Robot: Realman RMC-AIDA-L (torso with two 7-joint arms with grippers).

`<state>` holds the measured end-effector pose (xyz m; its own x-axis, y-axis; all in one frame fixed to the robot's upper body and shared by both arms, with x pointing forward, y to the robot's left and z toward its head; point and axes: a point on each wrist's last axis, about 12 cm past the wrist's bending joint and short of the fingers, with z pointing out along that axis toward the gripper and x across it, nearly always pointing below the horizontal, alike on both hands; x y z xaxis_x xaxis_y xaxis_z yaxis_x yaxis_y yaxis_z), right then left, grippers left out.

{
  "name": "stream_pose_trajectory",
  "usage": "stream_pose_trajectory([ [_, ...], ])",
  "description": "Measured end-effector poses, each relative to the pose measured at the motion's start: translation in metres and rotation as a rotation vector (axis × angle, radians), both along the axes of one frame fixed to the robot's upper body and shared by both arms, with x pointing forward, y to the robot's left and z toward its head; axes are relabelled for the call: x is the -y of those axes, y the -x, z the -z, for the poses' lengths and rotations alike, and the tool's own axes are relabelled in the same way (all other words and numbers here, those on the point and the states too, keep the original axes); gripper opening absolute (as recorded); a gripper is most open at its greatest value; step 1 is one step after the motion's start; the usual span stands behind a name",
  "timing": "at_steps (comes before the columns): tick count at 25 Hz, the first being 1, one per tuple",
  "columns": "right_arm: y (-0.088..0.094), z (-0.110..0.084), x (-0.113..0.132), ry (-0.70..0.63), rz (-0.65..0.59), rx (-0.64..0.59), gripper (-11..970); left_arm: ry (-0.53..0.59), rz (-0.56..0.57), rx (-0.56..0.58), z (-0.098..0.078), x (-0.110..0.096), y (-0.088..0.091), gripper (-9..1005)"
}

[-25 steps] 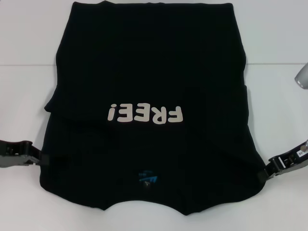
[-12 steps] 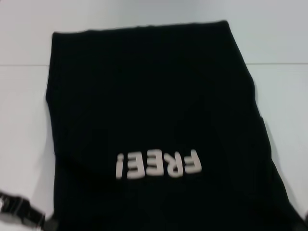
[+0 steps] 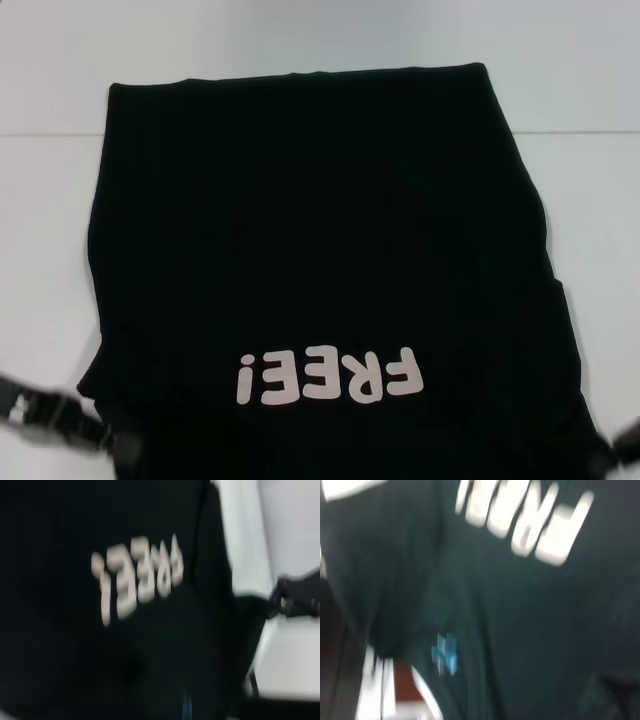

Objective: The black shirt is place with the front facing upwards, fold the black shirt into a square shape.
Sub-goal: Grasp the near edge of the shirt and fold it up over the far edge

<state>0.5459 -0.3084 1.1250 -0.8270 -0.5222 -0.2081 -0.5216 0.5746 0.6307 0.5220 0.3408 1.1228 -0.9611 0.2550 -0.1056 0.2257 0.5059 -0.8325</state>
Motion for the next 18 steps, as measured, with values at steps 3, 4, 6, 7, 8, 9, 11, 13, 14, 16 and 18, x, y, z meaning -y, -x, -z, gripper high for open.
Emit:
stream_pose_trajectory([
  [3, -0.014, -0.014, 0.016, -0.092, 0.178, 0.08, 54, 0.028, -0.152, 0.093, -0.015, -0.008, -0.023, 12],
  [4, -0.018, -0.019, 0.021, -0.132, 0.245, 0.111, 55, 0.044, -0.224, 0.131, -0.02, -0.013, -0.031, 12],
  [6, -0.026, -0.028, 0.031, -0.219, 0.366, 0.181, 56, 0.079, -0.395, 0.212, -0.027, -0.025, -0.046, 12],
  [7, -0.029, -0.031, 0.035, -0.257, 0.415, 0.213, 57, 0.092, -0.459, 0.241, -0.029, -0.031, -0.051, 12],
  [8, -0.031, -0.032, 0.038, -0.289, 0.456, 0.24, 57, 0.108, -0.557, 0.285, -0.031, -0.038, -0.058, 12],
  [9, -0.035, -0.033, 0.042, -0.324, 0.513, 0.275, 58, 0.119, -0.617, 0.314, -0.031, -0.042, -0.062, 12],
  [11, -0.04, -0.031, 0.045, -0.385, 0.603, 0.325, 59, 0.147, -0.72, 0.364, -0.029, -0.048, -0.067, 12],
  [13, -0.044, -0.026, 0.045, -0.444, 0.681, 0.372, 60, 0.176, -0.796, 0.41, -0.023, -0.049, -0.07, 12],
  [14, -0.046, -0.023, 0.044, -0.468, 0.71, 0.395, 60, 0.191, -0.823, 0.428, -0.019, -0.047, -0.071, 12],
  [16, -0.05, -0.016, 0.038, -0.504, 0.743, 0.437, 62, 0.201, -0.866, 0.453, -0.01, -0.041, -0.073, 12],
  [18, -0.054, -0.009, 0.032, -0.504, 0.765, 0.472, 63, 0.188, -0.905, 0.474, 0.001, -0.035, -0.074, 11],
])
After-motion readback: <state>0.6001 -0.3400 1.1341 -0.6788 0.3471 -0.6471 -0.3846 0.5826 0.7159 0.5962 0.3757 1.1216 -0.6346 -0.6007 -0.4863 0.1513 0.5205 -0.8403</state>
